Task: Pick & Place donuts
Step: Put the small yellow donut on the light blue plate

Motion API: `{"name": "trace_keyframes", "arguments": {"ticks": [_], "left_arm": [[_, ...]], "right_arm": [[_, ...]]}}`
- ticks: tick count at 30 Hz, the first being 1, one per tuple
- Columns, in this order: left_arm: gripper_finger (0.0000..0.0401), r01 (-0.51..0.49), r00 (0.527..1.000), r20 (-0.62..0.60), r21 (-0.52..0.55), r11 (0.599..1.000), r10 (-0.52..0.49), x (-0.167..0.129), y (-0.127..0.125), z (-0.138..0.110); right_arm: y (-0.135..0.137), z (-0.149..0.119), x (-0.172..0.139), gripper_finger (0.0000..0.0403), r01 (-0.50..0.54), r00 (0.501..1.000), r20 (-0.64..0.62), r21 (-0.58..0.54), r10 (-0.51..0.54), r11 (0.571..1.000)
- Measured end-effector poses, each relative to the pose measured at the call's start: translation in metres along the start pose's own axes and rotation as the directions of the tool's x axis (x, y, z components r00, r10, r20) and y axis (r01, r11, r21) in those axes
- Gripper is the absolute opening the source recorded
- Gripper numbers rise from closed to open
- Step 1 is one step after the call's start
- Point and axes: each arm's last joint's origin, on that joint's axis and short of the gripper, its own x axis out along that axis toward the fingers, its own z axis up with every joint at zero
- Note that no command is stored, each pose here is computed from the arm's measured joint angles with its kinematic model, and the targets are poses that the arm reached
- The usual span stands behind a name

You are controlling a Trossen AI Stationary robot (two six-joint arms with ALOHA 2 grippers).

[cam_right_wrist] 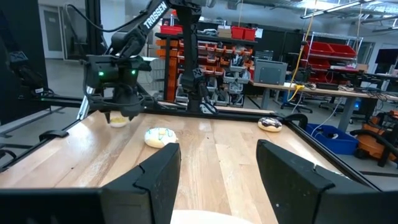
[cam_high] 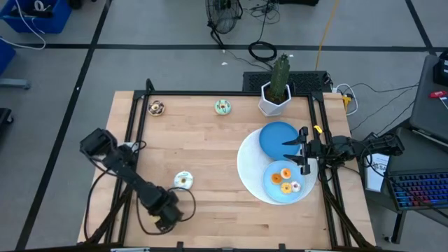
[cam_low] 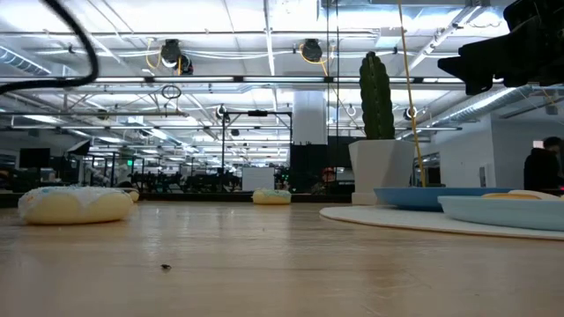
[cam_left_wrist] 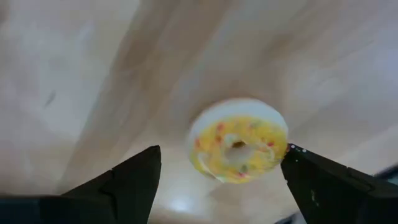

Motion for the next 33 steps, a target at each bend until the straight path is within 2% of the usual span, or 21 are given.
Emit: {"name": "trace_keyframes", "arguments": {"ticks": [3, 11, 17, 21, 28, 31, 33], "left_arm": [[0.0328, -0.028, 0.999, 0.017, -0.011, 1.000, 0.029, 0.004, 0.000, -0.009], [0.0328, -0.072, 0.977, 0.203, 0.022, 0.997, 0.066, 0.010, -0.002, -0.022], [0.0317, -0.087, 0.970, 0.232, 0.050, 0.995, 0.073, 0.013, -0.003, -0.029], [0.0267, -0.078, 0.969, 0.240, 0.058, 0.995, 0.062, 0.014, -0.004, -0.030], [0.0150, -0.005, 0.958, 0.286, 0.078, 0.997, -0.017, 0.010, -0.012, -0.022], [0.0110, 0.038, 0.912, 0.401, 0.133, 0.990, -0.089, 0.001, -0.023, -0.013], [0.0090, 0.060, 0.854, 0.494, 0.224, 0.973, -0.167, -0.009, -0.034, -0.005]], "right_arm": [[0.000, 0.000, 0.000, 0.0199, 0.000, 1.000, -0.001, 0.000, 0.000, 1.000], [0.000, 0.000, 0.000, 0.0199, 0.000, 1.000, -0.001, 0.000, 0.000, 1.000], [0.000, 0.000, 0.000, 0.0199, 0.000, 1.000, -0.001, 0.000, 0.000, 1.000], [0.000, 0.000, 0.000, 0.0199, 0.000, 1.000, -0.001, 0.000, 0.000, 1.000], [0.000, 0.000, 0.000, 0.0199, 0.000, 1.000, -0.001, 0.000, 0.000, 1.000], [0.000, 0.000, 0.000, 0.0199, 0.000, 1.000, -0.001, 0.000, 0.000, 1.000], [0.000, 0.000, 0.000, 0.0199, 0.000, 1.000, -0.001, 0.000, 0.000, 1.000]]}}
